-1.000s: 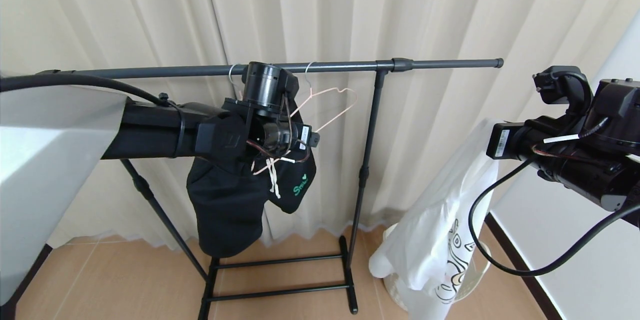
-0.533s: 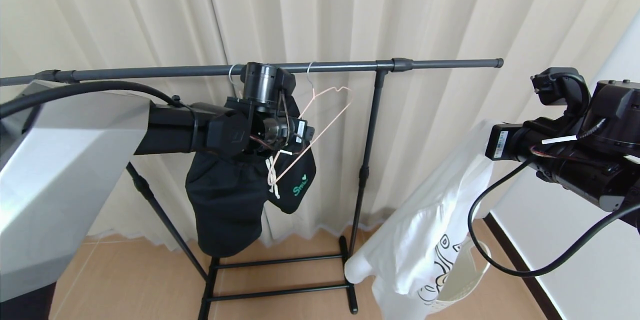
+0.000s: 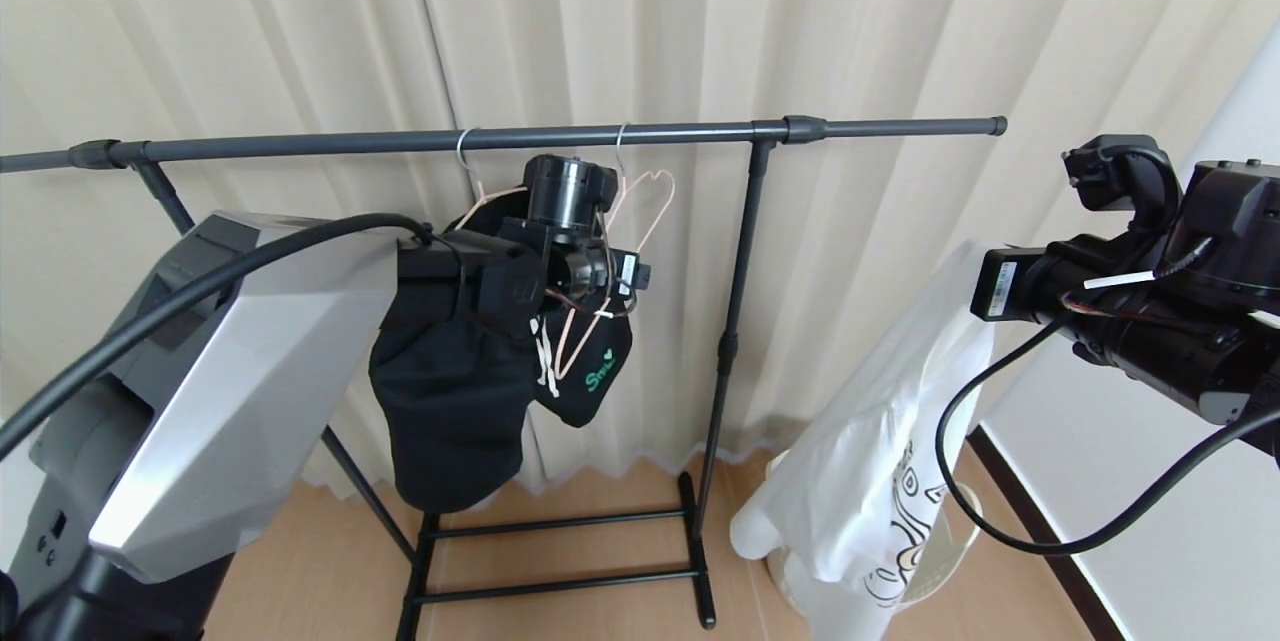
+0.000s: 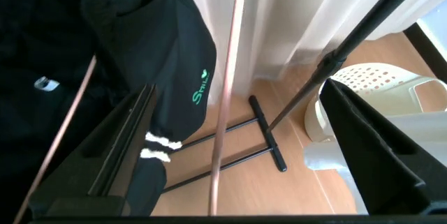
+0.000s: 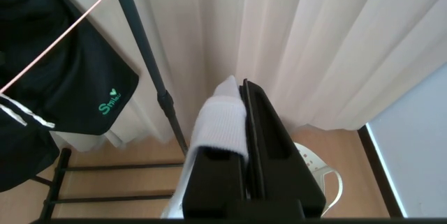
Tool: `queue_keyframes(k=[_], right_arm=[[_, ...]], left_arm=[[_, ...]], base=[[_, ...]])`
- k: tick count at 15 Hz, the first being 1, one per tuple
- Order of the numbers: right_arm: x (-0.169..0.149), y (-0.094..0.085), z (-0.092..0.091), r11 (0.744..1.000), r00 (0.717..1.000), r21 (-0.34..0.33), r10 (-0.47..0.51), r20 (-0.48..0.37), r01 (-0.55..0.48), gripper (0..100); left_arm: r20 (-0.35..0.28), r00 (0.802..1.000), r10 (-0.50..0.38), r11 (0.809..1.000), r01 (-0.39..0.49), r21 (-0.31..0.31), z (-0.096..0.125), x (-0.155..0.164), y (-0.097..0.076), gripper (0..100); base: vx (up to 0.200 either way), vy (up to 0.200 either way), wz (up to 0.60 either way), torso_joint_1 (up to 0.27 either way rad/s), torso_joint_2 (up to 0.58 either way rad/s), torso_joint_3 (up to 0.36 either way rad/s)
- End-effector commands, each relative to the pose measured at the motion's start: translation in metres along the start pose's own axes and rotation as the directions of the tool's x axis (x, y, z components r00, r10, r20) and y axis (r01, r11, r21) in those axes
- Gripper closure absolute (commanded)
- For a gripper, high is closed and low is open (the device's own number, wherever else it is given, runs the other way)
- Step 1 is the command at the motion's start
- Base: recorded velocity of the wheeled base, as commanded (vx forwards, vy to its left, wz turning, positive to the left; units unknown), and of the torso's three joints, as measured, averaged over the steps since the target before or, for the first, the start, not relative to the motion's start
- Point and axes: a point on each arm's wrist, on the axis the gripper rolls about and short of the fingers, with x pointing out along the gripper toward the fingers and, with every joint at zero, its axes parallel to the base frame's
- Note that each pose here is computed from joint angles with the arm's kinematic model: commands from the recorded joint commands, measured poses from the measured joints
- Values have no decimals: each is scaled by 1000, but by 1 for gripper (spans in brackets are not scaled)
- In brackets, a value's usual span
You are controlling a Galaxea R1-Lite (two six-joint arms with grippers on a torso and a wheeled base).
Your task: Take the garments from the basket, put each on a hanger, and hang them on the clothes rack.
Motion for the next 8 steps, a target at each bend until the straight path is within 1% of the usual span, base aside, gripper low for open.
queue_keyframes(k=[1, 3, 5, 8], right_arm=[[0, 0, 0, 1000, 1000, 0, 1, 1, -1, 100], [0, 0, 0, 1000, 1000, 0, 1, -1, -1, 100], [0, 0, -1, 1000, 1000, 0, -1, -2, 1, 100], [0, 0, -1, 1000, 1000, 0, -1, -2, 1, 100]], left_arm=[[-17, 1000, 1, 1000, -1, 4, -9, 11, -3, 0], [-26, 1000, 1, 1000, -1, 4, -13, 15, -4, 0], [-26, 1000, 7, 1000, -7, -14, -17, 19, -5, 0], [-30, 999, 16, 1000, -17, -15, -19, 20, -7, 0]], base=[[0, 0, 0, 0, 0, 0], [0, 0, 0, 0, 0, 0], [0, 0, 0, 0, 0, 0], [0, 0, 0, 0, 0, 0]])
